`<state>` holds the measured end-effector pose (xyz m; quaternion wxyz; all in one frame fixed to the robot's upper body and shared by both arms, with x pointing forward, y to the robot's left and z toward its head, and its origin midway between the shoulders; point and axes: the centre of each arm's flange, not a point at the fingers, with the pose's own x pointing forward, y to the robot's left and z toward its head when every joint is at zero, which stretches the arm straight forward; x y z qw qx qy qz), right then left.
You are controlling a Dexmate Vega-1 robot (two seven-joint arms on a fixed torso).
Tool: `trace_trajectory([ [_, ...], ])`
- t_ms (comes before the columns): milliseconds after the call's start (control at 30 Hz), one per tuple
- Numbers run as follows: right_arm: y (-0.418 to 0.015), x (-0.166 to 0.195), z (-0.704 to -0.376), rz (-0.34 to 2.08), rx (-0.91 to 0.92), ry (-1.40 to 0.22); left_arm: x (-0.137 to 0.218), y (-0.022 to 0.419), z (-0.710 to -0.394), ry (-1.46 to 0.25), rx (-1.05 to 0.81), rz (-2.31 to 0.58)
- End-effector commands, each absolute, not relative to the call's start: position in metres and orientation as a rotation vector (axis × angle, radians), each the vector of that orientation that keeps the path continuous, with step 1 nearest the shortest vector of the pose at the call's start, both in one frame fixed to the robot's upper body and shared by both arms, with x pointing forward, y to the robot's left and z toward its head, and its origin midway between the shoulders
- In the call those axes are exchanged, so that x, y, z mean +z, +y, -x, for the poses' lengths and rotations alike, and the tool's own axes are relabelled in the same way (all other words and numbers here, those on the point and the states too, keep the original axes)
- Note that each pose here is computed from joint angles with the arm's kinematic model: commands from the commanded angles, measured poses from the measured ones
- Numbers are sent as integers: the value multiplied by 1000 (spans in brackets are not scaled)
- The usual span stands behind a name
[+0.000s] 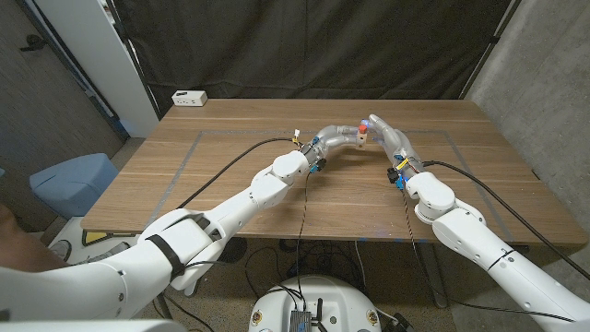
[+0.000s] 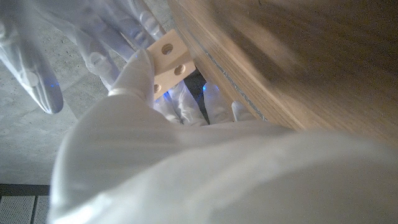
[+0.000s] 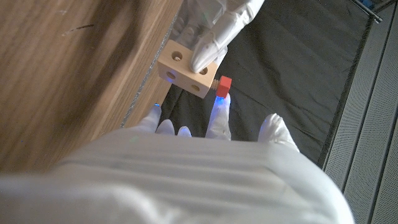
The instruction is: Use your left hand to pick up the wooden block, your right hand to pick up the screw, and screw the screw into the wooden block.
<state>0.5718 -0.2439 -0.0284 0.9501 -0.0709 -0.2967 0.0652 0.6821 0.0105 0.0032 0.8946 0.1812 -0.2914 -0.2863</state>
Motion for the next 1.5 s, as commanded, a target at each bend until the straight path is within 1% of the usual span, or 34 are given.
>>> trace_trajectory([
  [33,-244,-29,-571,130,122,-599,2,11,-682,-603,-592,-373],
  [1500,-250,-29,-567,118,100,-594,2,11,-683,-603,-604,-367],
])
